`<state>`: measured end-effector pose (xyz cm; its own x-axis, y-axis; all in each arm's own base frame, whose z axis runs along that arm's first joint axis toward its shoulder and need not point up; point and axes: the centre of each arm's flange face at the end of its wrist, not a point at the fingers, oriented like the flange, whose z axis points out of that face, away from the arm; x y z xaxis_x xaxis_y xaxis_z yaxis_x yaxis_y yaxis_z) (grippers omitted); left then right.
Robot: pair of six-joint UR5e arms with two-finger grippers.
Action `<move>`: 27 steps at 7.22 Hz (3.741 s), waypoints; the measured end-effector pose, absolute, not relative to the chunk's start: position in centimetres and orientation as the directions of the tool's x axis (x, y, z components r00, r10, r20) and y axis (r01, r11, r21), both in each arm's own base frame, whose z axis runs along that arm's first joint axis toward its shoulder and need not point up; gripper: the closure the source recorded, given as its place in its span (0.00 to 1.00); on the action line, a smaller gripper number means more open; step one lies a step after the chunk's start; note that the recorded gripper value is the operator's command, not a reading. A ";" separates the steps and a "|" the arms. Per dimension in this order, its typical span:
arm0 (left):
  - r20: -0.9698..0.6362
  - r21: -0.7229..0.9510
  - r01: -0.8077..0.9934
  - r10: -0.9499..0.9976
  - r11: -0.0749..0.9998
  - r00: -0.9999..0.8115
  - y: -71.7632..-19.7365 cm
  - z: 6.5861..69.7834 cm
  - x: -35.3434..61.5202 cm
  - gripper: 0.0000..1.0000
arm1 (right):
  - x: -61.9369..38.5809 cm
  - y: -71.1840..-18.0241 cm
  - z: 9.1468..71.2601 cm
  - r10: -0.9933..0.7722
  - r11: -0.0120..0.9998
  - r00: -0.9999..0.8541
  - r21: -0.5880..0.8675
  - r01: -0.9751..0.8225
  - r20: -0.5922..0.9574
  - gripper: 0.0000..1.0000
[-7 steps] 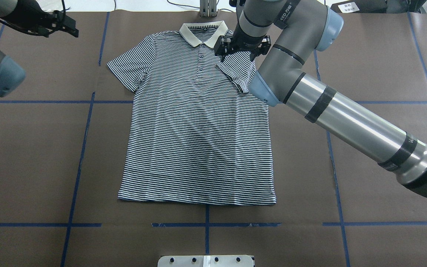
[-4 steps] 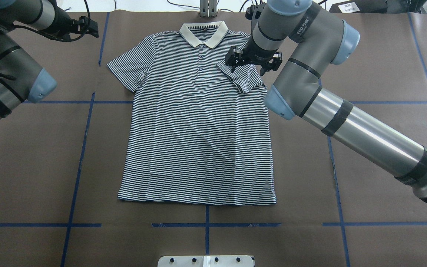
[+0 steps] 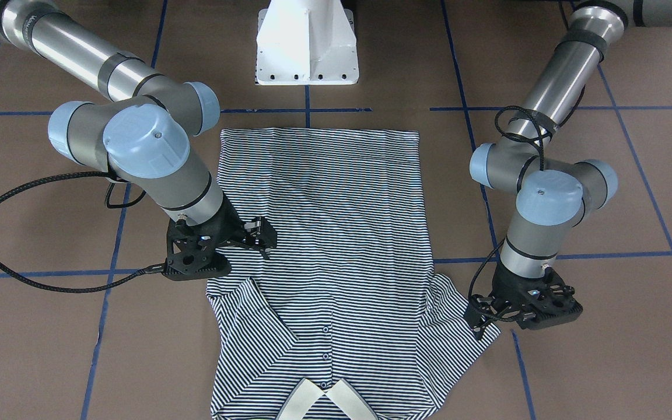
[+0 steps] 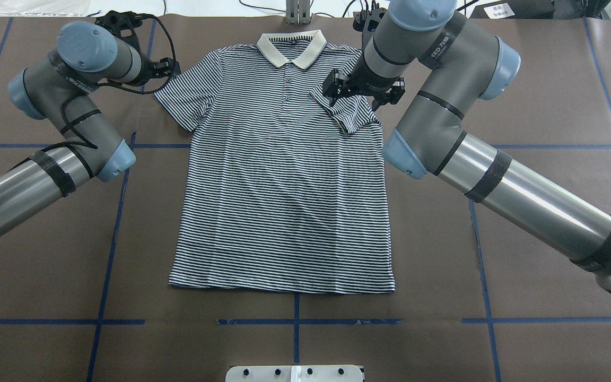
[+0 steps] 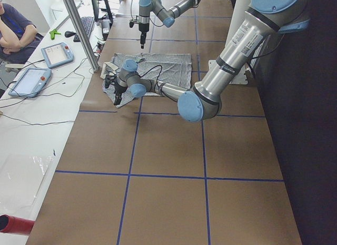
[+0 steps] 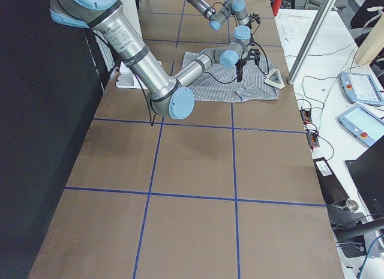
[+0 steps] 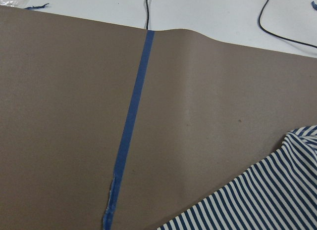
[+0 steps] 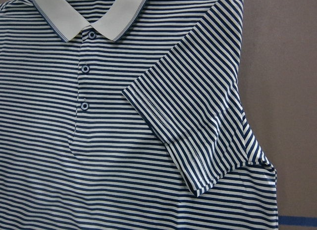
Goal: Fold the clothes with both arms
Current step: 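Hold the folded sleeve with the right gripper while the left arm approaches the other sleeve, then fold the sleeve nearest the left gripper inward over the shirt body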
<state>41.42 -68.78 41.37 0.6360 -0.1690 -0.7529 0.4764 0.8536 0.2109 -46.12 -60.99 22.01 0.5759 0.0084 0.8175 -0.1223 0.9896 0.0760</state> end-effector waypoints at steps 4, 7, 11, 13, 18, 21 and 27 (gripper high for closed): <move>-0.746 0.239 0.478 -0.155 0.845 0.647 -68.0 43.5 43.7 0.13 | -46.3 -61.0 21.6 0.016 0.989 0.581 0.072 -0.128 0.814 0.00; -0.744 0.245 0.475 -0.150 0.845 0.651 -68.0 43.5 43.8 0.37 | -46.3 -61.1 21.5 0.019 0.989 0.581 0.070 -0.131 0.814 0.00; -0.742 0.246 0.472 -0.149 0.846 0.654 -68.1 43.7 43.8 0.92 | -46.3 -61.2 21.6 0.020 0.989 0.582 0.070 -0.132 0.813 0.00; -0.743 0.246 0.472 -0.148 0.846 0.653 -68.1 43.5 43.9 1.00 | -46.3 -61.2 21.6 0.020 0.988 0.584 0.072 -0.134 0.812 0.00; -0.728 0.221 0.453 -0.163 0.864 0.666 -68.1 34.1 43.7 1.00 | -46.4 -61.1 21.7 0.016 0.988 0.581 0.075 -0.132 0.814 0.00; -0.725 0.098 0.517 -0.295 0.850 0.623 -68.8 26.0 47.7 1.00 | -46.5 -61.0 21.9 0.016 0.989 0.581 0.074 -0.131 0.813 0.00; -0.824 0.028 0.555 -0.296 0.831 0.484 -69.6 25.1 55.5 1.00 | -46.6 -61.1 22.4 0.018 0.989 0.586 0.071 -0.129 0.810 0.00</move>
<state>55.45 -69.56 25.15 0.4840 -0.2956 -0.8236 0.5554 0.8311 0.0281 -46.55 -61.05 22.43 0.5855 0.0182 0.8104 -0.1291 0.9891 0.0710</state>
